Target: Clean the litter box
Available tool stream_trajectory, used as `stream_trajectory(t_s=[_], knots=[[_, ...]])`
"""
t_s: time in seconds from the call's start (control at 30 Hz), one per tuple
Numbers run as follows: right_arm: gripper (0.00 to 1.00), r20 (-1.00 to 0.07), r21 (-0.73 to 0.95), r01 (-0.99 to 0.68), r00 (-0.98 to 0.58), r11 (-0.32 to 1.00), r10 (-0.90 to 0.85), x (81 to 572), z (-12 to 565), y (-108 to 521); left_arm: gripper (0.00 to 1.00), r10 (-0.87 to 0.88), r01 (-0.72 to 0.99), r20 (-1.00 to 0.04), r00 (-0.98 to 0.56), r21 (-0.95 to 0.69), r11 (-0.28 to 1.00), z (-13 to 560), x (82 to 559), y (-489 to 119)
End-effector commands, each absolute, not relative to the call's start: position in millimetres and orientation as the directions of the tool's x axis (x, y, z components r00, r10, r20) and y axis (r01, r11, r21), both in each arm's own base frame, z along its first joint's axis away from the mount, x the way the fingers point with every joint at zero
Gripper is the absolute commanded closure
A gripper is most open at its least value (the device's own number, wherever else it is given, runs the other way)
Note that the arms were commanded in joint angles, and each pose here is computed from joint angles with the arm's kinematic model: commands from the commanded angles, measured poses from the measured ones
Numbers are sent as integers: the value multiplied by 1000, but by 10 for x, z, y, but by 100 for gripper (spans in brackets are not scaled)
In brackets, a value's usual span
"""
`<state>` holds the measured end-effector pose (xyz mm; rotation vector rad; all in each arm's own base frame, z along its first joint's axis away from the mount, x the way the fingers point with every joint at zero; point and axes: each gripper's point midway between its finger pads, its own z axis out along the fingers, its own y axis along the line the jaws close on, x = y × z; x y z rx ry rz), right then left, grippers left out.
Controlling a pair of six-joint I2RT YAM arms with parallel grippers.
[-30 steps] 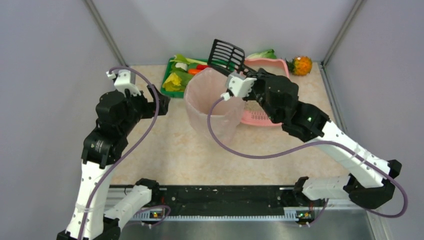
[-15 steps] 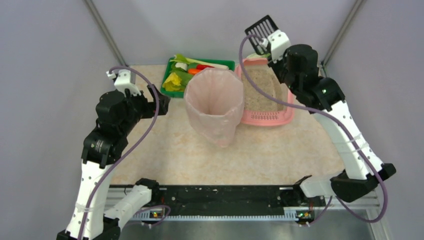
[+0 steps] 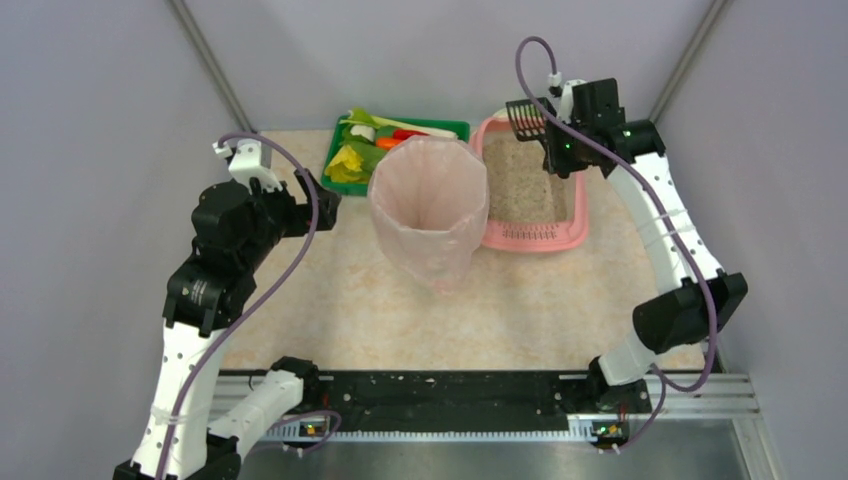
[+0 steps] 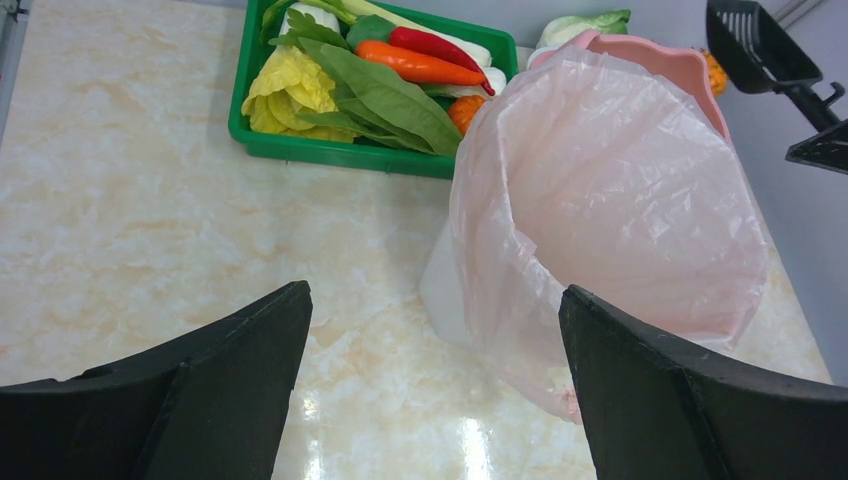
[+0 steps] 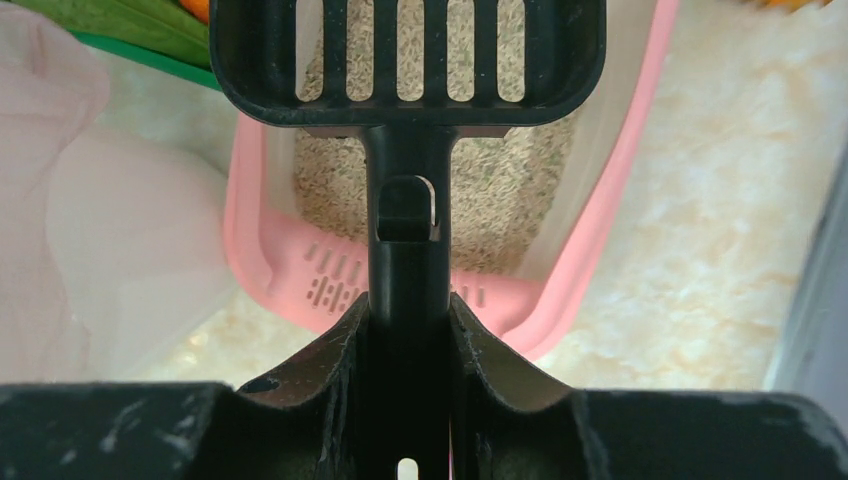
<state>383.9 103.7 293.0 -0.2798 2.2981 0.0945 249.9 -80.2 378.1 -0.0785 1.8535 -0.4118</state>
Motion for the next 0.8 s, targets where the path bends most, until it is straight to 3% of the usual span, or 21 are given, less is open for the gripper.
stream_trajectory(t_s=[0.0,0.2,0.47,0.63,0.77], knots=[[100,-681,164,-186,-732,969,-25,3886,2781,1093,1,-273,169,-918,-287,-329,929,3870,2508,-815],[100,-562,252,-100,-825,963,62,3967,2396,1079,1,-275,168,-917,-287,-331,929,3872,2519,-817],[100,-276,498,61,-934,865,225,4017,1955,1316,1,-279,195,-912,-300,-345,918,3867,2504,-877],[100,-280,497,104,-920,861,273,4158,1963,1315,1,-279,192,-911,-303,-345,919,3854,2497,-873],[100,-361,464,67,-896,883,257,4169,2152,1237,1,-289,203,-910,-298,-356,912,3904,2497,-897]])
